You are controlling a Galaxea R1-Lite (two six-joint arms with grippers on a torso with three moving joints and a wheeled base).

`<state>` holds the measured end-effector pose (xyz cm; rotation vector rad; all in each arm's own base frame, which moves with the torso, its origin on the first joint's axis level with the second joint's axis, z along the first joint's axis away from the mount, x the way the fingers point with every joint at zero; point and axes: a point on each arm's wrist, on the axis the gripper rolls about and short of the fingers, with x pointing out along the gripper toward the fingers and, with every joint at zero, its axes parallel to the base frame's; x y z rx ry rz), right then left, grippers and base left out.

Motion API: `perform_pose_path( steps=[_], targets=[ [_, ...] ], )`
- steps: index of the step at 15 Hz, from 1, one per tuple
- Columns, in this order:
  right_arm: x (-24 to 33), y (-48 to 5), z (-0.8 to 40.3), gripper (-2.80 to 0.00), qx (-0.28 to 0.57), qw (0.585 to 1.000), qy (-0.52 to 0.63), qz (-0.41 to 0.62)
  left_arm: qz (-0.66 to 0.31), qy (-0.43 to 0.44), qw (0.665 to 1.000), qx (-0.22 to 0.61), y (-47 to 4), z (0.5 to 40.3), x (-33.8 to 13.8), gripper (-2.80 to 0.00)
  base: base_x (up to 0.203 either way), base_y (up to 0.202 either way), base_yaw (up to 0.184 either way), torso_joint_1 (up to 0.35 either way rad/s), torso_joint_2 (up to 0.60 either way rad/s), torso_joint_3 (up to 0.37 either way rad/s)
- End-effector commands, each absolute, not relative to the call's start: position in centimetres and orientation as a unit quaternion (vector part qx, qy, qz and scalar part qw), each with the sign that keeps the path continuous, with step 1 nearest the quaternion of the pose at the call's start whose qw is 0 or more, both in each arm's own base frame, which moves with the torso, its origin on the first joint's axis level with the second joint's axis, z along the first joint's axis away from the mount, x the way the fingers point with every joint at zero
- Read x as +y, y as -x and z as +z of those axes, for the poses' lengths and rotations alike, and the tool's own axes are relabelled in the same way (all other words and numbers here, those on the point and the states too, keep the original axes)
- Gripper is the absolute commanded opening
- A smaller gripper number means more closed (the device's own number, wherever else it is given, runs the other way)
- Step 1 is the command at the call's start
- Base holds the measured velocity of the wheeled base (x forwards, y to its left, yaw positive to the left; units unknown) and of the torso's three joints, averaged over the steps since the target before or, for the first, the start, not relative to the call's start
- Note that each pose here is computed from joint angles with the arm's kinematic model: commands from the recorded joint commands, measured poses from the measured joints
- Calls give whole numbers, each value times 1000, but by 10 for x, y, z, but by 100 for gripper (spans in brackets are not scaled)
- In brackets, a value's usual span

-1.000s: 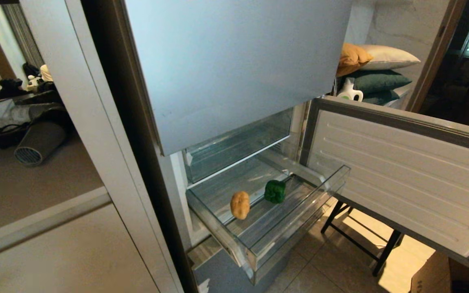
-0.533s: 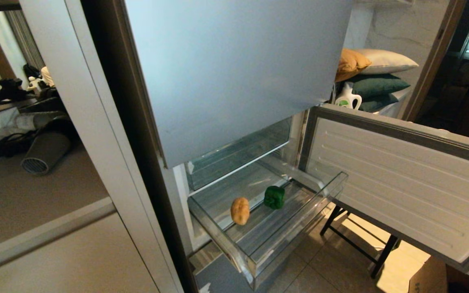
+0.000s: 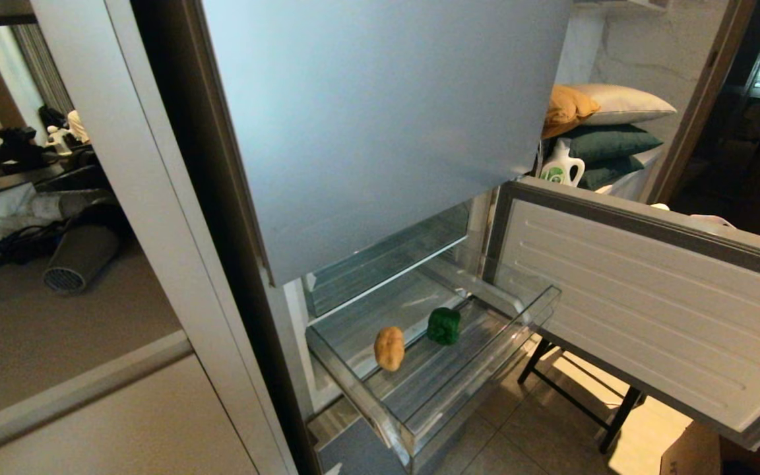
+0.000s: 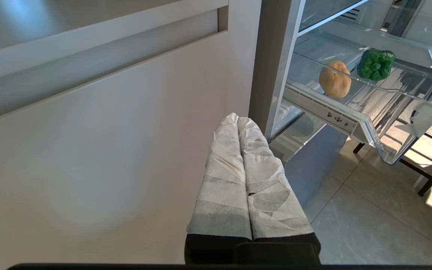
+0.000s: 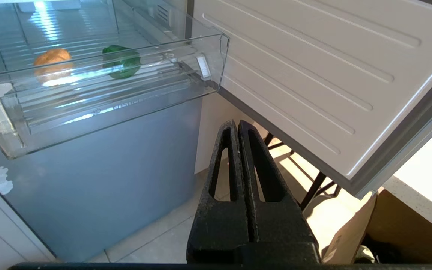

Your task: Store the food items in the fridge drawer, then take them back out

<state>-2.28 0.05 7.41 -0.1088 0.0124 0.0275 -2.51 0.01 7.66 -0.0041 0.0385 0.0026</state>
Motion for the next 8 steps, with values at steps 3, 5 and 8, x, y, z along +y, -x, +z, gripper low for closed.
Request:
perform_pose_path(
  steps=[3, 5, 8],
  targets=[
    [0, 23, 74, -280, 5, 999, 52, 14, 2, 2, 1000, 18, 25, 77, 0, -280, 0, 0, 0, 14, -47, -21],
    [1, 23, 75, -280, 4, 998, 55, 16, 2, 2, 1000, 19, 25, 77, 0, -280, 0, 0, 0, 0, 0, 0],
    [1, 23, 75, -280, 5, 998, 56, 16, 2, 2, 1000, 18, 25, 77, 0, -280, 0, 0, 0, 0, 0, 0]
  ],
)
